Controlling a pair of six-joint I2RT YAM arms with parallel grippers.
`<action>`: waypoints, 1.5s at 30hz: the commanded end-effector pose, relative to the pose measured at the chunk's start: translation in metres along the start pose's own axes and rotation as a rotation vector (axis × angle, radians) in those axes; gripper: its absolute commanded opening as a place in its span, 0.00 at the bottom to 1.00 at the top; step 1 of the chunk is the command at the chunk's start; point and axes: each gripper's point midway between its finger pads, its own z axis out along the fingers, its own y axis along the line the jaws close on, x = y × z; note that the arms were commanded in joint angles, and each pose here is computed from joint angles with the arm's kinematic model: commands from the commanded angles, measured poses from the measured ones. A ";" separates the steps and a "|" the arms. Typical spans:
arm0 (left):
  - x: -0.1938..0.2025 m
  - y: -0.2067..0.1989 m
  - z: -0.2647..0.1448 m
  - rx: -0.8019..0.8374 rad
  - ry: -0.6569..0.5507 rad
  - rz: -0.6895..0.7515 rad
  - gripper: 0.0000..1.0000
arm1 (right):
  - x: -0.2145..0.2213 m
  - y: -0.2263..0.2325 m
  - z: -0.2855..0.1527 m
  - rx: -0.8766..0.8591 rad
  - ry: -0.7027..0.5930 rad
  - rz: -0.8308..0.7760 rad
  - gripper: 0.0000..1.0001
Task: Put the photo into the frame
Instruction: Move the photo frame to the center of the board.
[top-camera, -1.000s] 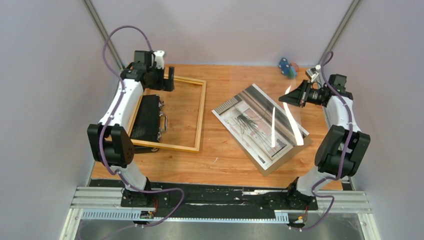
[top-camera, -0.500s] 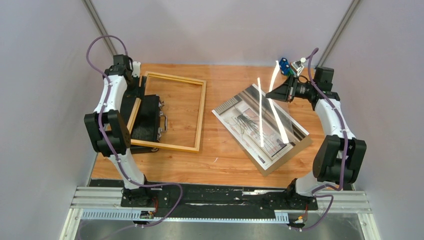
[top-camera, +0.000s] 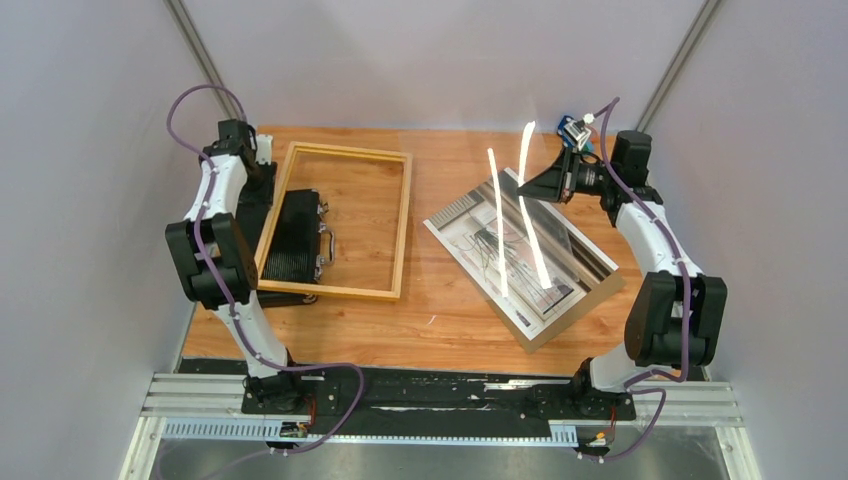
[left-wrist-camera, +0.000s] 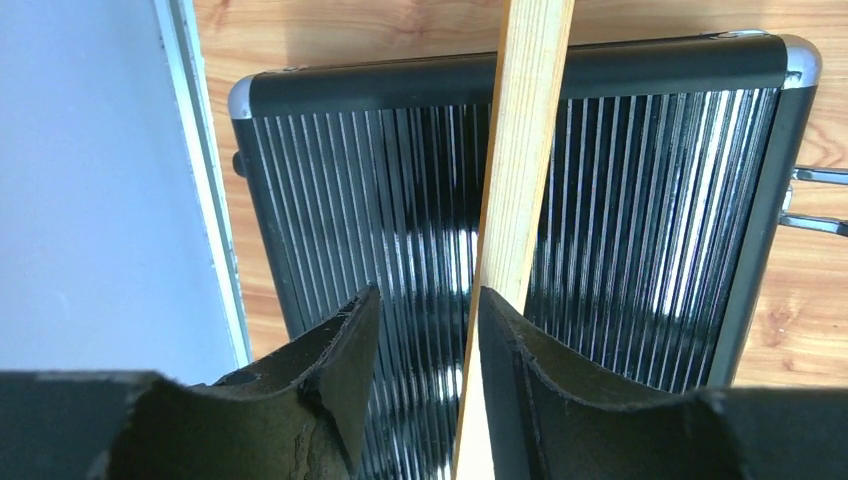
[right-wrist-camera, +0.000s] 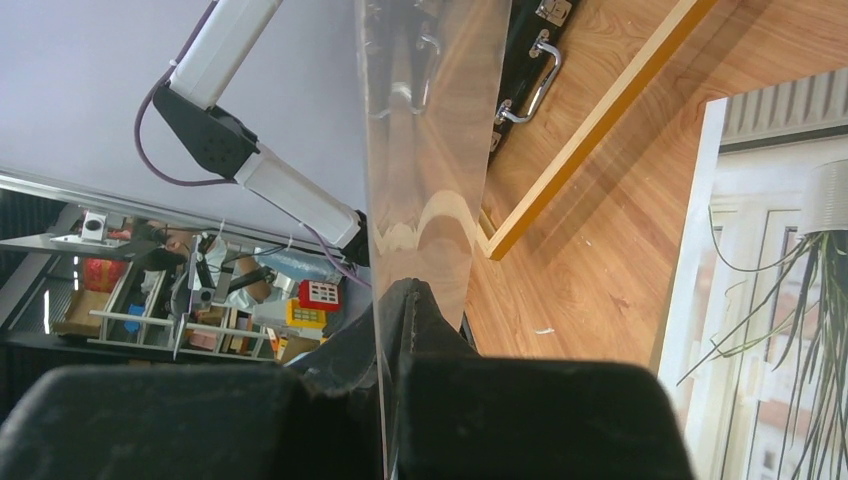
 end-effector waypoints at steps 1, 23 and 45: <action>0.018 -0.015 0.009 0.072 0.036 -0.015 0.50 | -0.006 0.017 0.004 -0.023 0.000 -0.058 0.00; 0.042 -0.053 -0.024 0.236 -0.011 -0.054 0.44 | -0.004 0.012 0.011 -0.021 0.011 -0.049 0.00; 0.063 -0.078 -0.056 0.353 -0.035 -0.058 0.46 | 0.008 0.012 0.075 -0.133 0.110 0.018 0.00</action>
